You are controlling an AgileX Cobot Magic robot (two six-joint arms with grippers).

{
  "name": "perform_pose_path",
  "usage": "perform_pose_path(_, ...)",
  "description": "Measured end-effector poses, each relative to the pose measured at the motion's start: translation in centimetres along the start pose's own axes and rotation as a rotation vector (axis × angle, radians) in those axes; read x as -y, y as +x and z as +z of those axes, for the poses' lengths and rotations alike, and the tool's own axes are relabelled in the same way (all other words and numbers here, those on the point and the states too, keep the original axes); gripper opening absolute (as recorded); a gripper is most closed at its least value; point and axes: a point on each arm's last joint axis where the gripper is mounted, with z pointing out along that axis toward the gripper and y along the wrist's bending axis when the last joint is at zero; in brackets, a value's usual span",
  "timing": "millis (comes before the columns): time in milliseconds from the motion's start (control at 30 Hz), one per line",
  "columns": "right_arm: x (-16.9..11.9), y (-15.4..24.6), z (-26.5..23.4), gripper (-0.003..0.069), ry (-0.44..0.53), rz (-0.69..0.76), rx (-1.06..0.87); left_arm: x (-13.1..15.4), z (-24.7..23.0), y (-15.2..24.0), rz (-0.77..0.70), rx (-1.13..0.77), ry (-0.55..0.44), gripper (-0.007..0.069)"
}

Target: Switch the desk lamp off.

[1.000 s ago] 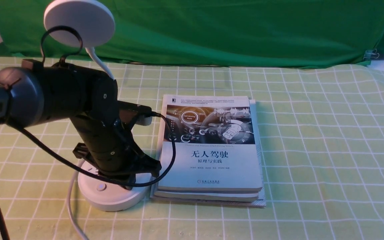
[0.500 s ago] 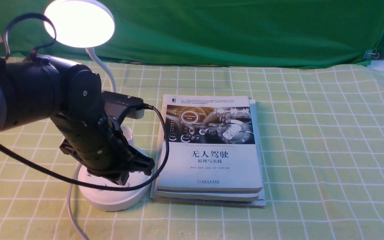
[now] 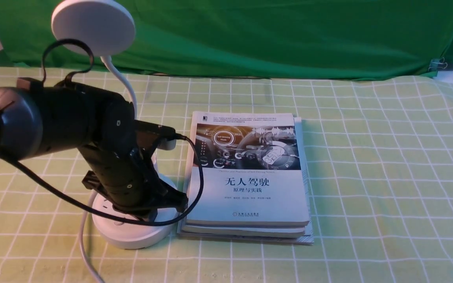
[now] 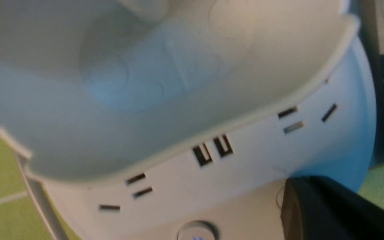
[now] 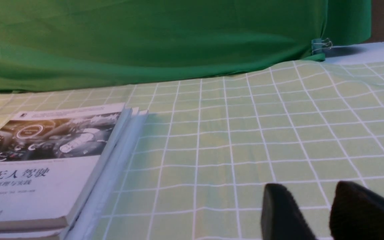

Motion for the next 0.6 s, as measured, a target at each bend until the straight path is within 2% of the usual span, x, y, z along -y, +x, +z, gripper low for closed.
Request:
perform_pose_path(267, 0.0, 0.0, 0.0, 0.0239, 0.000, 0.001, 0.000, 0.1, -2.5, 0.7, 0.005, 0.059, 0.003, 0.0001)
perform_pose_path(400, 0.0, 0.0, 0.0, 0.0239, 0.000, 0.000, 0.002, 0.2, -5.5, 2.9, -0.002, 0.181, 0.006, 0.0001)
perform_pose_path(567, 0.0, 0.0, 0.0, 0.0239, 0.000, 0.000, 0.002, 0.2, -9.0, 7.9, -0.015, 0.484, 0.022, 0.0001)
perform_pose_path(600, 0.0, 0.0, 0.0, 0.0239, 0.000, 0.000, 0.002, 0.1, -9.0, 8.2, -0.016, 0.485, 0.023, 0.0001)
